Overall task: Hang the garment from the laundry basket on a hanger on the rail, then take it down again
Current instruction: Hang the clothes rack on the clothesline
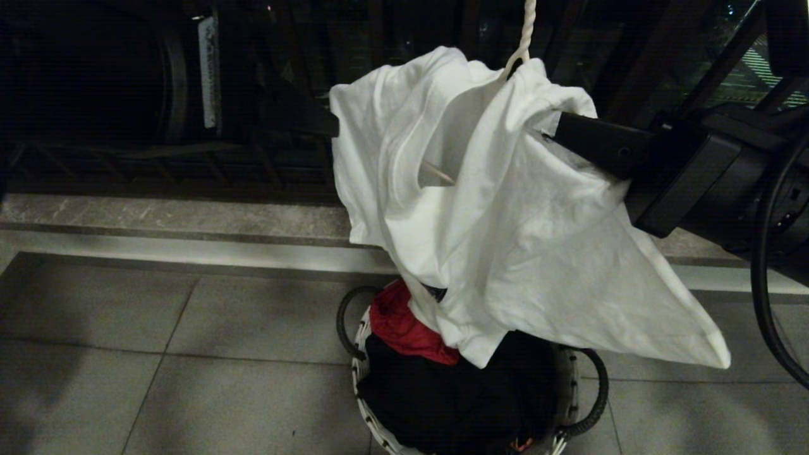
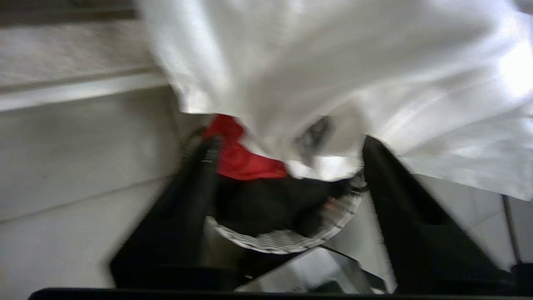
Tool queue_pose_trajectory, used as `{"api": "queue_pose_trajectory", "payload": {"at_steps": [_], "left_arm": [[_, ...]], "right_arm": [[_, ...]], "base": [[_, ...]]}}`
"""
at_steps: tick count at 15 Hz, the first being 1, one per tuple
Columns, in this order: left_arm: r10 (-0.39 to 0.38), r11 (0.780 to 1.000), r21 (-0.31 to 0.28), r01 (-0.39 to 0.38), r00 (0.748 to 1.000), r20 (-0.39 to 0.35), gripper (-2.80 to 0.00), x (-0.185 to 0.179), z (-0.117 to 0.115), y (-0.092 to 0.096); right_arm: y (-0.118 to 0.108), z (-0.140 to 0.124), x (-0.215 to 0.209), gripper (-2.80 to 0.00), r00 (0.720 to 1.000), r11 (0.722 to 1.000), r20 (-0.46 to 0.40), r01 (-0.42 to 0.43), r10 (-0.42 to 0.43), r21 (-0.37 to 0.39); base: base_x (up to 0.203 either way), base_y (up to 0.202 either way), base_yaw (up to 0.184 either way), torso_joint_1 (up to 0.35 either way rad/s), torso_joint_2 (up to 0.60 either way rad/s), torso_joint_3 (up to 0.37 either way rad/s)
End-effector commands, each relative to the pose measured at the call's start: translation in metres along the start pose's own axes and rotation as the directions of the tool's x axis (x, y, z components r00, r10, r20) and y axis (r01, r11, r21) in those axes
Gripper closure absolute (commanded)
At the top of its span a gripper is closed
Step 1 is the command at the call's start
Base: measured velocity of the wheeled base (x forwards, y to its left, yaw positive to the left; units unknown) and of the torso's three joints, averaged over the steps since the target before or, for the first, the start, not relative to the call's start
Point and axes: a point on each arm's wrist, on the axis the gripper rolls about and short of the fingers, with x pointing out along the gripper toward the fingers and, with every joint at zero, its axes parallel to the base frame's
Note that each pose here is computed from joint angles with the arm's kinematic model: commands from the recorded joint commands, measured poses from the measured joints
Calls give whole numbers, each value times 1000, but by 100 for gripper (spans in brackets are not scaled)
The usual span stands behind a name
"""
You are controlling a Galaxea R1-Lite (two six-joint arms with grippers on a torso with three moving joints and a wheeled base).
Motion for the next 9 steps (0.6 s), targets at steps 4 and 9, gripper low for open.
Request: {"api": "queue_pose_trajectory", "payload": {"at_steps": [4, 9], "left_arm": [[-205, 976, 68, 207, 978, -28, 0, -4, 12, 49], [-372, 891, 241, 385, 923, -98, 0, 20, 8, 64]], "right_arm": [[1, 1, 0, 0, 999, 999, -2, -42, 42, 9], [1, -3, -1, 0, 993, 991, -26, -116, 118, 60]], "base": [[0, 0, 0, 0, 0, 0], [0, 0, 0, 0, 0, 0]]}}
